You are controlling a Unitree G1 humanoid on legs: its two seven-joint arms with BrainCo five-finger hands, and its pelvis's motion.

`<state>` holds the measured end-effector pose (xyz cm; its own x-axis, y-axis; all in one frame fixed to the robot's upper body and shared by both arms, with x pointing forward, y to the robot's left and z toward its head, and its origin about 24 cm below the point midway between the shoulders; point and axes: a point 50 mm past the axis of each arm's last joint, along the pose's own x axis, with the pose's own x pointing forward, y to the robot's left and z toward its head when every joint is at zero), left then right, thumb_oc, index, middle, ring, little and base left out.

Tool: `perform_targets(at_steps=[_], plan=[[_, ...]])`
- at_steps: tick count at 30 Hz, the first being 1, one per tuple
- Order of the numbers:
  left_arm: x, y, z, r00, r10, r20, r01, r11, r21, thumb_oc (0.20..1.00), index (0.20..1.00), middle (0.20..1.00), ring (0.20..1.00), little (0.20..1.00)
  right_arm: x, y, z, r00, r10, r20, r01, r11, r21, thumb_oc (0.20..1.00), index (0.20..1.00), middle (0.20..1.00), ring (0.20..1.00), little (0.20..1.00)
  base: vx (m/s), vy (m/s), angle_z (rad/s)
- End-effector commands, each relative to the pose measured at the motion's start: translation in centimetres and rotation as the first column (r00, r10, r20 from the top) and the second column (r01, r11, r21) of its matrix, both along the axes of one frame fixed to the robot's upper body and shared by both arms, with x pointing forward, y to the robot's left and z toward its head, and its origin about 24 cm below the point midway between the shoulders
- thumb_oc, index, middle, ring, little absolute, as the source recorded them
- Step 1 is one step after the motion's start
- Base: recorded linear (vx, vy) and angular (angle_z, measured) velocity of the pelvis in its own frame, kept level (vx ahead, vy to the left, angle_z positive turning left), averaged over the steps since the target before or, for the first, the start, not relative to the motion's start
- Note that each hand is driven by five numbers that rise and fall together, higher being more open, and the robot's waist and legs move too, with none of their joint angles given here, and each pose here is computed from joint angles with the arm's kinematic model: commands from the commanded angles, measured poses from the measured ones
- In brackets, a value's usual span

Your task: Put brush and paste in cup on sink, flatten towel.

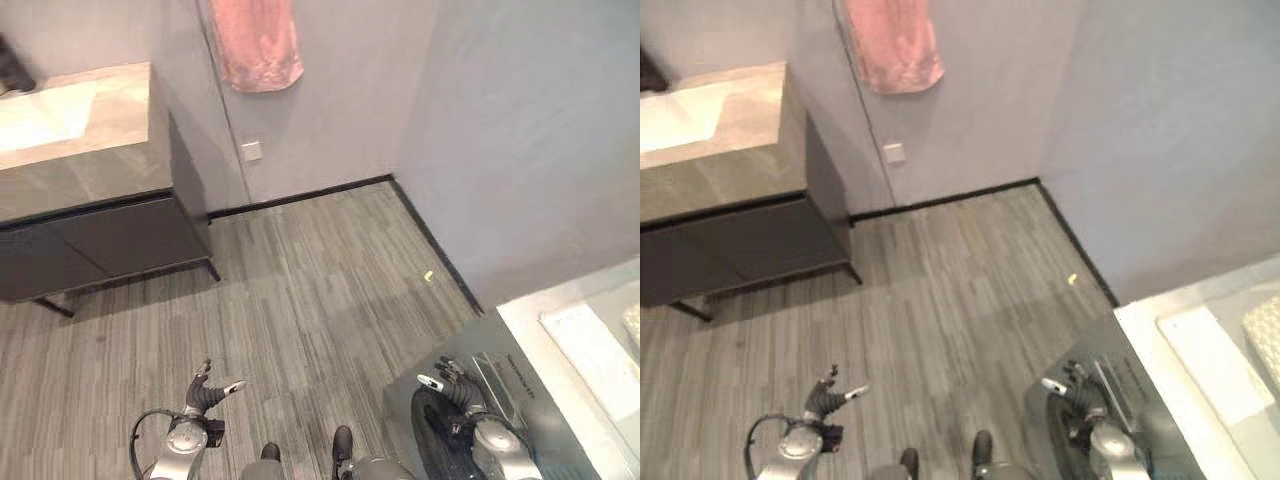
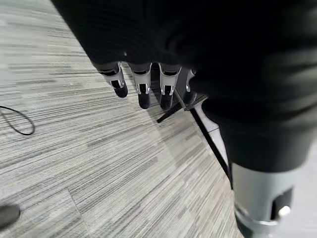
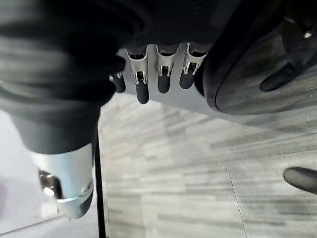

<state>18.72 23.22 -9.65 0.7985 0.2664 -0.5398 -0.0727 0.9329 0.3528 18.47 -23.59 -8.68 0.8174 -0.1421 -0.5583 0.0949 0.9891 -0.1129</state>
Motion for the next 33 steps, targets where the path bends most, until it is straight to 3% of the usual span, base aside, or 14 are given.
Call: perform_targets(at_steps=[1,7,8,18,22,33], plan=[[1.6,0.1,1.3,0.996,-0.04,0.084,0.036,0.998,0.042,1.0,1.0,1.0,1.0,1.0,0.7,-2.6,1.6,0.992,-0.082,0.096,0.088,0.994,-0.063,1.0,1.0,1.0,1.0,1.0,0.12,0.134,-0.23],[1.0,0.8,1.0,0.997,-0.062,0.049,0.058,0.995,0.08,1.0,1.0,1.0,1.0,1.0,0.1,-1.9,0.9,0.995,-0.079,0.067,0.082,0.996,-0.037,1.0,1.0,1.0,1.0,1.0,0.08,0.134,-0.27],[-2.0,2.0,-1.3,0.994,0.057,-0.097,-0.066,0.993,-0.094,1.0,1.0,1.0,1.0,1.0,-6.1,-3.6,-5.0,0.811,-0.498,-0.307,0.568,0.796,0.208,1.0,1.0,1.0,1.0,1.0,-0.02,0.029,-0.35],[-2.5,2.5,-1.5,0.991,0.031,-0.128,-0.034,0.999,-0.021,1.0,1.0,1.0,1.0,1.0,-4.6,-3.7,-3.9,0.875,-0.425,-0.23,0.468,0.866,0.178,1.0,1.0,1.0,1.0,1.0,-0.04,0.015,0.1],[-2.1,3.5,-0.5,0.996,0.053,-0.074,-0.051,0.998,0.021,1.0,1.0,1.0,1.0,1.0,-1.7,-3.7,-2.1,0.936,-0.332,-0.115,0.346,0.928,0.139,1.0,1.0,1.0,1.0,1.0,-0.06,0.112,0.04],[0.1,4.8,2.4,0.994,0.054,0.09,-0.063,0.994,0.092,1.0,1.0,1.0,1.0,1.0,2.6,-2.2,0.5,0.985,-0.17,0.023,0.168,0.984,0.056,1.0,1.0,1.0,1.0,1.0,0.0,0.169,0.03]])
